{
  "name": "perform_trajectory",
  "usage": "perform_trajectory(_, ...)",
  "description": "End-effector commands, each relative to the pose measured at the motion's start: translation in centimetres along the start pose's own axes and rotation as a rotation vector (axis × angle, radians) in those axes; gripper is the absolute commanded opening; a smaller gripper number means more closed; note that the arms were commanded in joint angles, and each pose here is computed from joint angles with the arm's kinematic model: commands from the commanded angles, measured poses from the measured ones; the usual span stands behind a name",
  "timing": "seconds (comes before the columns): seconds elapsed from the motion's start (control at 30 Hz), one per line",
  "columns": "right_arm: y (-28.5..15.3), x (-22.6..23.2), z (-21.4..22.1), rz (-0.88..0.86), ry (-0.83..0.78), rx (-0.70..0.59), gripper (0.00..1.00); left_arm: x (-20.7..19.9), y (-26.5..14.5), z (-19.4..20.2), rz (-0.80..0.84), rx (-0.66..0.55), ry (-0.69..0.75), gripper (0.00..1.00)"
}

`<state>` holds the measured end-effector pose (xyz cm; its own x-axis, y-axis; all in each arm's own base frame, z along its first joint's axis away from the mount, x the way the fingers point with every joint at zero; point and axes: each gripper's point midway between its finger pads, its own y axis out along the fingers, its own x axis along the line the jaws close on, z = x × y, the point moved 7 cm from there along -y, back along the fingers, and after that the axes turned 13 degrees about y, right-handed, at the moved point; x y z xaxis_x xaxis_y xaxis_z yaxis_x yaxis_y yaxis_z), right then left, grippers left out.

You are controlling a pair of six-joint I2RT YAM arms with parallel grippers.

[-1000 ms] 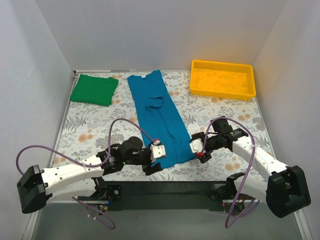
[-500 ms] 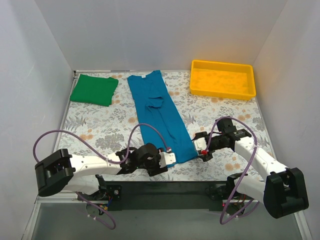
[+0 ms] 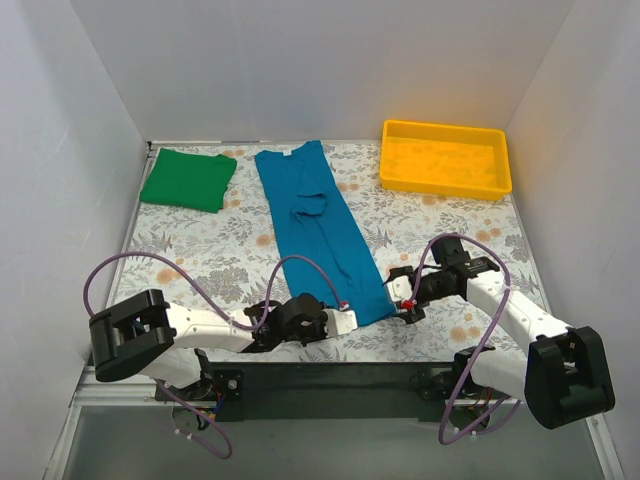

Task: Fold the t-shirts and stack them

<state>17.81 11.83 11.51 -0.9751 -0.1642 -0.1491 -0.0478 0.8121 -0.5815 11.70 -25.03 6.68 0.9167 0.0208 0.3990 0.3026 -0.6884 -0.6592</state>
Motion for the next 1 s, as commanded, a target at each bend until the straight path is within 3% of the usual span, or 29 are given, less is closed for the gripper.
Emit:
perform_trajectory(0.0,0.5,0.8,0.0,-0.037,-0.021,-0.024,0.80,0.0,-0.4,3.2,-0.064,0.145,0.059,0.14)
perform_trajectory(0.1,1.2,1.2,0.1,-0.070,-0.059,-0.005,0.79,0.1,-0.7,3.1,-0.069,0.130,0.070,0.00)
perform_trajectory(0.4,4.2,1.5,0.3,-0.130,-0.148,0.123,0.71,0.0,-2.0,2.0,-0.048,0.028,0.081,0.00)
perform_trajectory(0.67,5.5,1.9,2.5,-0.154,-0.102,0.249,0.58,-0.5,-2.0,1.7,-0.014,-0.005,0.073,0.00)
perform_trajectory(0.77,5.9,1.5,3.0,-0.139,-0.069,0.290,0.48,-0.6,-2.1,1.5,0.000,-0.025,0.075,0.00)
perform_trajectory(0.87,6.0,1.4,3.4,-0.139,-0.050,0.312,0.29,-0.7,-2.2,1.5,-0.002,-0.035,0.080,0.00)
perform_trajectory(0.9,6.0,1.3,3.4,-0.133,-0.044,0.312,0.16,-0.6,-2.2,1.6,-0.008,-0.037,0.083,0.00)
perform_trajectory(0.97,6.0,1.3,3.3,-0.129,-0.037,0.306,0.05,-0.5,-2.3,1.4,-0.024,-0.055,0.092,0.00)
